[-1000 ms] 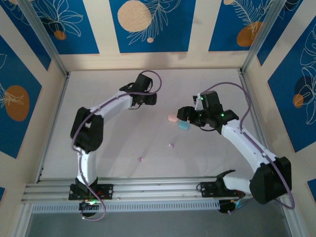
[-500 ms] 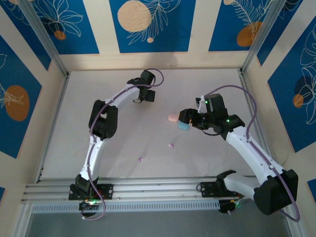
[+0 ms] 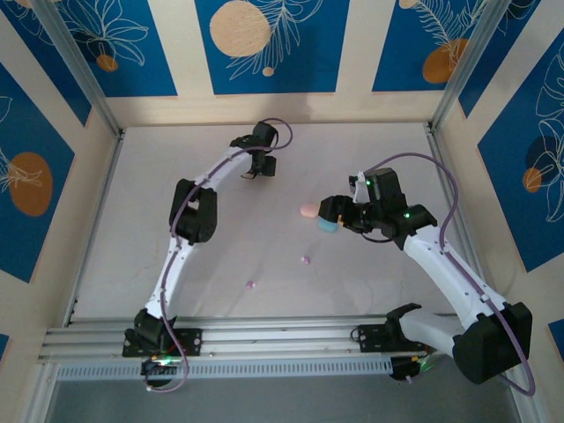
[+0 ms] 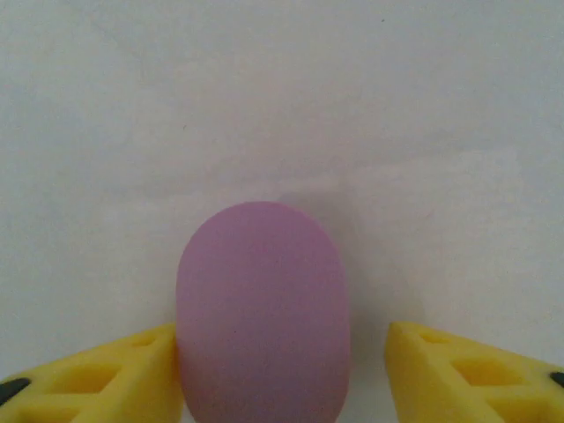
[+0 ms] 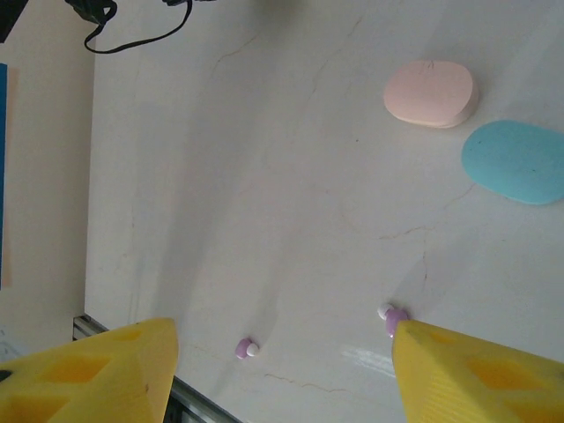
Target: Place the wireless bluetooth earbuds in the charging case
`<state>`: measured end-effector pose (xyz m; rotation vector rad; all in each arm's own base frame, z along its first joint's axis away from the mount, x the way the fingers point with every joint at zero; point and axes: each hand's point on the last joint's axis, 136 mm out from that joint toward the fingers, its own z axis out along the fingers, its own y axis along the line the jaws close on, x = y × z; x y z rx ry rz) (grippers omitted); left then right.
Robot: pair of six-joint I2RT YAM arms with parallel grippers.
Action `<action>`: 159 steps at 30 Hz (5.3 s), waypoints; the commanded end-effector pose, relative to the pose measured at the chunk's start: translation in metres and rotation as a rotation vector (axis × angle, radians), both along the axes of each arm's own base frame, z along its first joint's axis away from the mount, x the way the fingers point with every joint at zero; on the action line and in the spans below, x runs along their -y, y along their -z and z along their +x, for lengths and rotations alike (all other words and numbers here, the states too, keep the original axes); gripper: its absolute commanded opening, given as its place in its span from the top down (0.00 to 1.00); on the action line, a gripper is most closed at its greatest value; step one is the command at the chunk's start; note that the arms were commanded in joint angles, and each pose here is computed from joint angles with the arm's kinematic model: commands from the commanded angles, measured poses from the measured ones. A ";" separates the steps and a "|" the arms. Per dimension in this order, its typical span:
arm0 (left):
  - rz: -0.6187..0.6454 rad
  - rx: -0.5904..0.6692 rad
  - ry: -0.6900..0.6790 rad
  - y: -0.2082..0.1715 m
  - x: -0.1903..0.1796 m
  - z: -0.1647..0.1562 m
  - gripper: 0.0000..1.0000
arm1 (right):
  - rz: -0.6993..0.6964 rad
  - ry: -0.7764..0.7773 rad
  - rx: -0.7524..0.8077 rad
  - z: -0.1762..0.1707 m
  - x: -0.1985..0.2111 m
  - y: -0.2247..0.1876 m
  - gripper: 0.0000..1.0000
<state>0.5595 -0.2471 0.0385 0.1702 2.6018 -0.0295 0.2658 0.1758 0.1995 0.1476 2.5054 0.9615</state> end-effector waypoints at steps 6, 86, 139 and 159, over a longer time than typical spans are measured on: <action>0.050 0.012 0.006 0.009 -0.009 0.010 0.50 | 0.021 -0.020 -0.007 -0.005 0.000 -0.006 0.34; -1.210 0.192 -0.275 -0.268 0.008 -0.259 0.77 | 0.073 -0.305 1.067 -0.013 -0.112 -0.105 0.42; -1.332 0.093 -0.161 -0.288 0.046 -0.273 0.75 | 0.220 -0.318 1.097 0.051 -0.173 -0.103 0.56; -1.202 0.231 -0.117 -0.295 0.027 -0.273 0.42 | 0.293 -0.379 0.862 0.038 -0.160 -0.097 0.79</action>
